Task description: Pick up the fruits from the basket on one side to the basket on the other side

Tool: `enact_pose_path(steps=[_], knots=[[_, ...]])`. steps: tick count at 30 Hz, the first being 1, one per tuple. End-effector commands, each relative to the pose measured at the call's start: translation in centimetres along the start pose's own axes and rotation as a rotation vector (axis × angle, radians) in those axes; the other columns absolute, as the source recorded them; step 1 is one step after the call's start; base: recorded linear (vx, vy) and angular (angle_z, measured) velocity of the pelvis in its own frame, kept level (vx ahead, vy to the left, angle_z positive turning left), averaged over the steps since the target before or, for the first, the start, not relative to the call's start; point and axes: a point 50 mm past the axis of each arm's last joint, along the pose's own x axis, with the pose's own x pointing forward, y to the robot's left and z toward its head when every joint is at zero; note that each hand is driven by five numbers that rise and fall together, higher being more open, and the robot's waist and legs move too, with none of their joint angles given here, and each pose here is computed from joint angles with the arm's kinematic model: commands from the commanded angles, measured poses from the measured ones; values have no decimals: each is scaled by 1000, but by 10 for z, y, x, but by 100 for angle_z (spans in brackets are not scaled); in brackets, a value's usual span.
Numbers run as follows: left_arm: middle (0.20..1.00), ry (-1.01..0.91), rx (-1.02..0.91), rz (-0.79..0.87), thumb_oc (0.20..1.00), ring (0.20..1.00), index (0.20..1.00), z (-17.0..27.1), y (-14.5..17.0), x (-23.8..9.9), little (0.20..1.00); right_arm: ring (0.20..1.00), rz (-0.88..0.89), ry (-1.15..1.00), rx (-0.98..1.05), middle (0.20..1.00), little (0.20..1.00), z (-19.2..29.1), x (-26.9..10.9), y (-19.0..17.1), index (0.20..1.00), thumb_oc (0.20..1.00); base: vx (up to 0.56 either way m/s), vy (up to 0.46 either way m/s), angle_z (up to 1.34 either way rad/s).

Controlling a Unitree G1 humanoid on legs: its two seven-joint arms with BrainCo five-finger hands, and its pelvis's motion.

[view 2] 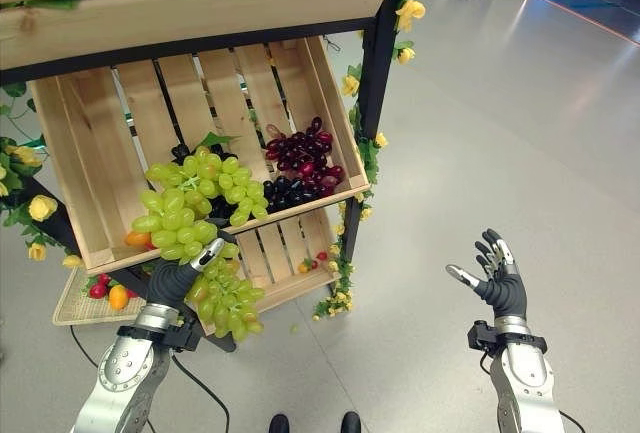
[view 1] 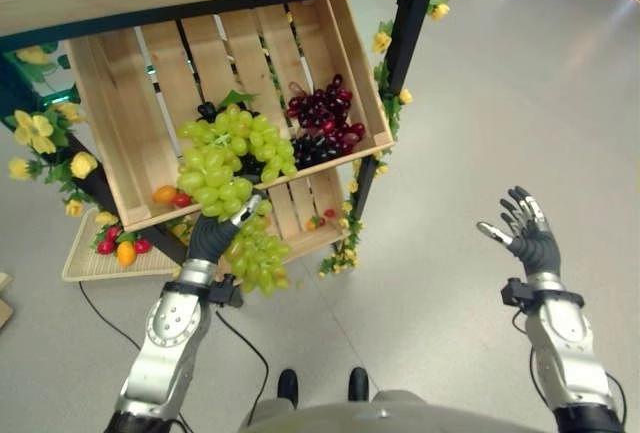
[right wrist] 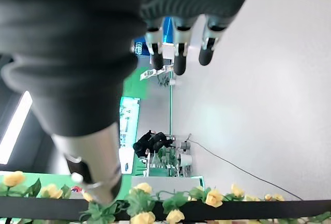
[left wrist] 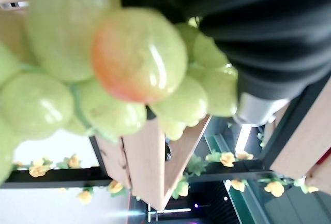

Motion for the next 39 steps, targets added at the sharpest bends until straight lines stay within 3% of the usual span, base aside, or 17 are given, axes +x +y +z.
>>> enact_pose_path(steps=[1, 21, 34, 39], knots=[[200, -411, 41, 119, 200, 200, 200, 78, 32, 16, 200, 1000, 1, -102, -40, 1000, 1000, 19, 8, -5, 1000, 1000, -9, 3, 8], [200, -298, 3, 15, 200, 200, 200, 56, 25, 0, 200, 1000, -35, -199, 8, 1000, 1000, 36, 11, -10, 1000, 1000, -32, -46, 18], [200, -393, -49, -18, 200, 200, 200, 71, 14, 10, 200, 1000, -66, -222, 17, 1000, 1000, 40, 13, -18, 1000, 1000, -66, -76, 59], [200, -567, 30, -80, 200, 200, 200, 105, 1, 24, 200, 1000, -21, -194, 24, 1000, 1000, 34, 17, -8, 1000, 1000, 0, -11, 16]])
